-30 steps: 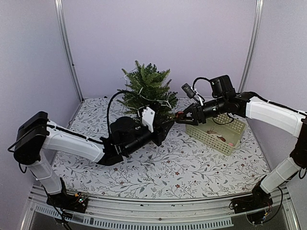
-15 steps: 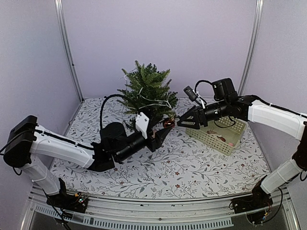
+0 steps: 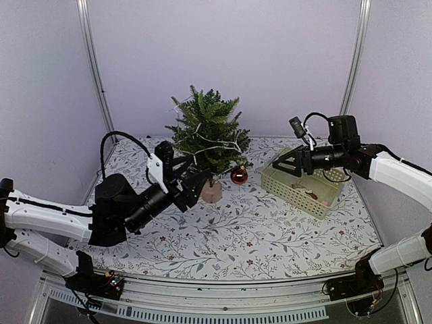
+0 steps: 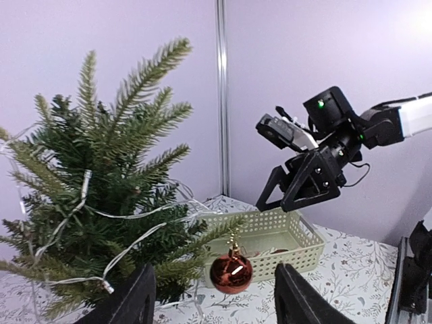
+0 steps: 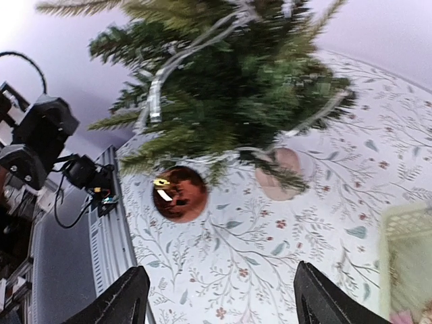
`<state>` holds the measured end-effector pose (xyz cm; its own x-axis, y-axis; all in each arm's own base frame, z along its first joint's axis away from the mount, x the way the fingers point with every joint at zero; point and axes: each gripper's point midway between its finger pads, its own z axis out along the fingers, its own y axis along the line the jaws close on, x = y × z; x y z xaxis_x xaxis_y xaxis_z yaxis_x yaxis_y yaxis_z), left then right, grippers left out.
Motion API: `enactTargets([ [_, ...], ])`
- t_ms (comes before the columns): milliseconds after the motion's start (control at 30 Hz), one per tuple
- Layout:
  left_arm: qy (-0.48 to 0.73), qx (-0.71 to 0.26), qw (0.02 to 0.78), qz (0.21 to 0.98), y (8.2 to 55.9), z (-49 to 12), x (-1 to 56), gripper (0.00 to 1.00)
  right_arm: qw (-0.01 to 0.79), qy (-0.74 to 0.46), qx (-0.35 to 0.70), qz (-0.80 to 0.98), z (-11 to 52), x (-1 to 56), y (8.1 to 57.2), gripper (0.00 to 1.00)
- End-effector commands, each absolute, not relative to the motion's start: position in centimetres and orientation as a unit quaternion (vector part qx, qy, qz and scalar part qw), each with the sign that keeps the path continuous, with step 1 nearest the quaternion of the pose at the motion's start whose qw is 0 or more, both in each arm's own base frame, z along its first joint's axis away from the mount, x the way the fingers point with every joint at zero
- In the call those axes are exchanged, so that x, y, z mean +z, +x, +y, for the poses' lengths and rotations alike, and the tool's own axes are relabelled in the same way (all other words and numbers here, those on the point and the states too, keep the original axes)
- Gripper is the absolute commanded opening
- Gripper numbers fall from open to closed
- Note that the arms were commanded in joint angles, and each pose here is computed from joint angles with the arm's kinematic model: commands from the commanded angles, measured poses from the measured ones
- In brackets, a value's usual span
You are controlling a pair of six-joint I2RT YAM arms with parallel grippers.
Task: Decorate the small christmas tree
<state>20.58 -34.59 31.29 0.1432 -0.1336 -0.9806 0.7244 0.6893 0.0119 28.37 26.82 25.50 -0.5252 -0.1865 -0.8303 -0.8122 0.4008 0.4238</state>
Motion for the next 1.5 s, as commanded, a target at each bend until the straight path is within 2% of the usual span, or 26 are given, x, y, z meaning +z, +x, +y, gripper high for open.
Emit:
enactTargets([
  [0,0.221,-0.291,0.701,0.612,20.6,-31.8,30.9,0.62,0.415,-0.236,0.392,0.787,21.3,25.8,32.1,0.77],
  [167,0.180,-0.286,0.699,0.631,21.4,-28.6,30.4,0.62,0.431,-0.128,0.294,0.844,14.6,22.3,35.9,0.74],
  [333,0.148,-0.272,0.676,0.669,23.2,-26.6,28.5,0.63,0.405,-0.085,0.247,0.876,12.4,18.5,37.4,0.71],
  [600,0.071,-0.265,0.606,0.746,28.6,-21.6,24.2,0.58,0.397,-0.126,0.328,0.848,16.4,18.6,35.3,0.67],
  [933,0.004,-0.277,0.579,0.767,34.3,-16.6,20.5,0.51,0.373,-0.170,0.411,0.815,23.1,18.1,30.6,0.63],
  [1100,0.006,-0.287,0.570,0.770,35.4,-17.3,19.2,0.49,0.358,-0.158,0.391,0.833,23.4,16.4,30.5,0.61],
  [1300,0.017,-0.242,0.543,0.804,38.2,-17.9,15.1,0.48,0.357,-0.151,0.361,0.849,22.5,15.8,31.7,0.57],
  [1467,0.023,-0.266,0.528,0.806,39.4,-19.5,13.2,0.45,0.356,-0.127,0.340,0.861,21.0,14.8,32.6,0.56],
])
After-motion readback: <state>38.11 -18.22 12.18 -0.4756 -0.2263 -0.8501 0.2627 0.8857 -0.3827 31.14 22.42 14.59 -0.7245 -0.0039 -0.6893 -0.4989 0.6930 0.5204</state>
